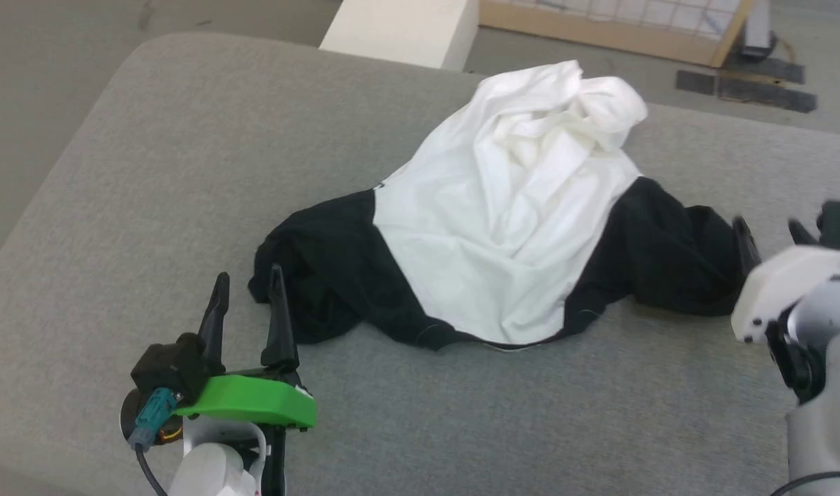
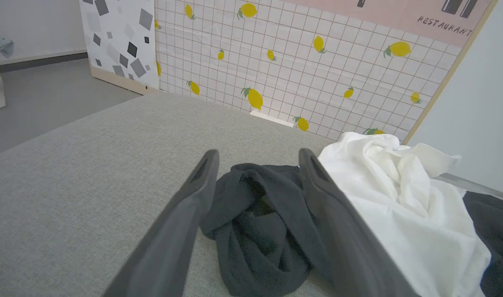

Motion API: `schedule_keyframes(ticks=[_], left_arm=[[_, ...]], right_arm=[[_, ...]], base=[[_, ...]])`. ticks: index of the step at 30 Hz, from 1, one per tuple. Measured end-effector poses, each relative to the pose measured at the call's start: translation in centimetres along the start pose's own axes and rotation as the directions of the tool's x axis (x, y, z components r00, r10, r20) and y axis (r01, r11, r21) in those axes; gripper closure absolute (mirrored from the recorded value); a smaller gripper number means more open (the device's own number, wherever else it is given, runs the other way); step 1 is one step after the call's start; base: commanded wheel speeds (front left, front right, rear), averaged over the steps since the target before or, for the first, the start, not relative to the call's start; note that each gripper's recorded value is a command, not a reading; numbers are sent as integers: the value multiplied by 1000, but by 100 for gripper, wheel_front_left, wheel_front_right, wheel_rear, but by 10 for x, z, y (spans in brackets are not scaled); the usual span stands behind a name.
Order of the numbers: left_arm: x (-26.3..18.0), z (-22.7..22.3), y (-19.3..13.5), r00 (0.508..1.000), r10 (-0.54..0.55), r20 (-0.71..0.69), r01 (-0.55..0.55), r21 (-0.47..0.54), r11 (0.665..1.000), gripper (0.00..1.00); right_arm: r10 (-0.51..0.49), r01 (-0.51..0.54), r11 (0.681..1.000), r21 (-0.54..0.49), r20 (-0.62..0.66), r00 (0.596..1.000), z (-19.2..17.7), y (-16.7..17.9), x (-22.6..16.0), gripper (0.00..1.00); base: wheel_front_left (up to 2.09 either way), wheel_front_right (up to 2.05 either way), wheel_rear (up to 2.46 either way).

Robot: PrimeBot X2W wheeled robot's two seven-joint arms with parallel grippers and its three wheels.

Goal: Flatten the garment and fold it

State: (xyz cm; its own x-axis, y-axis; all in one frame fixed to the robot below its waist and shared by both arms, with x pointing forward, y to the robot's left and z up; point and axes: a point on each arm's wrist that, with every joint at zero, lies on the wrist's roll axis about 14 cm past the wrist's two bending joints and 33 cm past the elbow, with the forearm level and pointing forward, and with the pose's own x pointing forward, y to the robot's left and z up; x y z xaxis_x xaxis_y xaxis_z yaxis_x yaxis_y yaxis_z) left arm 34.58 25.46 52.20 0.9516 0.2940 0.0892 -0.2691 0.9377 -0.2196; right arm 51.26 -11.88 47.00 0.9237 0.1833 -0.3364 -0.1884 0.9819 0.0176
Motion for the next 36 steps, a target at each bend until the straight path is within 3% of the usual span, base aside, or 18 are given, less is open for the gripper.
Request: schedule_keyframes(ticks=[6,13,17,18,20,24,29,36], left_arm=[[4,-2,-14,999,-47,-3,47,-13,999,0],[6,-12,-9,999,-26,-32,26,-7,1000,0],[8,-16,-4,999,-12,-43,12,1,1000,0],[8,-16,-4,999,-10,-44,11,2,1000,0],[9,-17,-4,999,-10,-46,11,2,1000,0],[9,-15,-6,999,-18,-39,18,-2,1000,0],[7,-8,-9,999,-28,-19,28,-13,1000,0],[7,-3,-21,997,-72,-2,72,-24,997,0]], right_arm=[[-73,85,994,73,-159,985,-33,-25,-17,0],[9,45,987,153,-339,941,-66,-5,-4,0],[42,17,993,114,-493,869,-95,8,-7,0],[43,12,995,103,-516,855,-98,8,-8,29],[38,10,996,86,-537,843,-97,6,-10,100],[-25,46,998,31,-498,867,-84,-16,-16,100],[-223,221,974,-45,-350,910,-51,-91,-37,100],[-504,493,864,-105,-197,841,-23,-191,-94,100]], base=[[0,0,0],[0,0,0],[0,0,0],[0,0,0],[0,0,0],[0,0,0],[0,0,0],[0,0,0]])
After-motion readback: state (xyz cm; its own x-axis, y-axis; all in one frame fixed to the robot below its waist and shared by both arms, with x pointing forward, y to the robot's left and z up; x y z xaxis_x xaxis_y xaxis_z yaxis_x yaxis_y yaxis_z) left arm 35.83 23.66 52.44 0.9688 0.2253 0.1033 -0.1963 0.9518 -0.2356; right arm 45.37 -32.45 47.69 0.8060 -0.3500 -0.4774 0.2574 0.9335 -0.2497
